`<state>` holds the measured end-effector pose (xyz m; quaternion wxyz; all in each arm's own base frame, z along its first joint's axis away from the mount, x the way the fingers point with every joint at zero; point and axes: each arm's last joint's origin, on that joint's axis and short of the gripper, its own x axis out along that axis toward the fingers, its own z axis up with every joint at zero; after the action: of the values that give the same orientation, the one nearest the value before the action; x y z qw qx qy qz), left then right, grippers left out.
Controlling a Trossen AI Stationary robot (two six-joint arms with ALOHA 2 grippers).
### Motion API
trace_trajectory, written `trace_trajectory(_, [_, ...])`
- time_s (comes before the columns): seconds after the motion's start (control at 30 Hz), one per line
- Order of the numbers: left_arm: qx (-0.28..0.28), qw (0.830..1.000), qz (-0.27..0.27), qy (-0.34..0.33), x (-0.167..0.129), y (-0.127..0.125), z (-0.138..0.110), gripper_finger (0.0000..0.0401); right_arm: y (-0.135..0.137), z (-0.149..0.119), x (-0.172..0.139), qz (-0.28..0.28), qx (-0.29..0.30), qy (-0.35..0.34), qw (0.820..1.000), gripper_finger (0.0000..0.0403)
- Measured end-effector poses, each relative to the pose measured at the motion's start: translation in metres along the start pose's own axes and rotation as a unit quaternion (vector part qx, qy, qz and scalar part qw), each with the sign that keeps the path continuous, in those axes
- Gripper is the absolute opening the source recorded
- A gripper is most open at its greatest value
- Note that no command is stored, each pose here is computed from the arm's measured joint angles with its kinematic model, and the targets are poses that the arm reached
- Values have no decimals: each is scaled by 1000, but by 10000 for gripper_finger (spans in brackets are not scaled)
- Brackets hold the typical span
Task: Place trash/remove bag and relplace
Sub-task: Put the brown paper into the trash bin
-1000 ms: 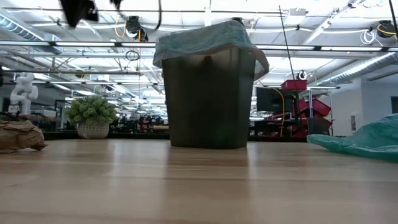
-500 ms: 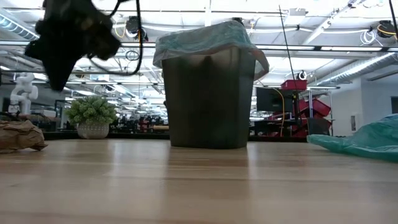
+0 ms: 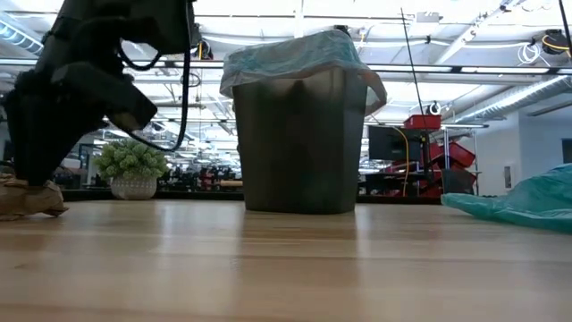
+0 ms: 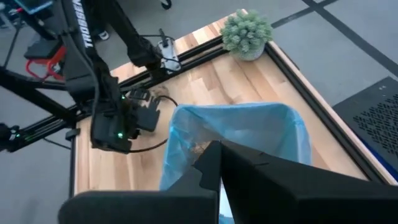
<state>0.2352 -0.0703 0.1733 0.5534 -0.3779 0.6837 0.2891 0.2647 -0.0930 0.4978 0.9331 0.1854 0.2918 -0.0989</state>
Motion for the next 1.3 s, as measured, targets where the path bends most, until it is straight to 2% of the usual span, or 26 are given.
trace_trajectory(0.1, [5,1000,-1,-4,12,-9,4,161,6,-1,1,9,-7,2,1000,0])
trace_trajectory(0.2, [25,1000,14,-6,29,-17,9,169,11,-1,2,15,-21,-5,1000,0])
trace_trajectory(0.3, [43,999,32,1,40,-21,13,159,12,1,2,18,-39,-14,999,0])
trace_trajectory(0.37, [67,997,40,2,37,-25,14,137,12,2,1,18,-42,-17,999,0])
trace_trajectory(0.5, [122,990,62,-13,18,-27,11,58,12,1,2,17,-46,-12,999,0])
trace_trajectory(0.57, [135,989,40,-35,-2,-30,10,19,12,0,2,17,-50,-10,999,0])
trace_trajectory(0.73, [129,985,-25,-108,-53,-29,6,13,11,-1,2,17,-59,-6,998,0])
trace_trajectory(0.83, [83,981,-54,-166,-95,-18,1,6,11,-1,2,16,-62,-5,998,0])
trace_trajectory(0.97, [47,948,-136,-284,-157,-6,-4,3,11,-1,2,16,-63,-2,998,0])
trace_trajectory(1.03, [43,917,-182,-353,-190,0,-7,3,11,-1,2,16,-68,-3,998,0])
trace_trajectory(1.17, [58,854,-232,-463,-241,5,-3,2,11,0,2,16,-72,-7,997,0])
trace_trajectory(1.3, [83,800,-255,-537,-270,2,18,1,11,1,1,16,-73,-16,997,0])
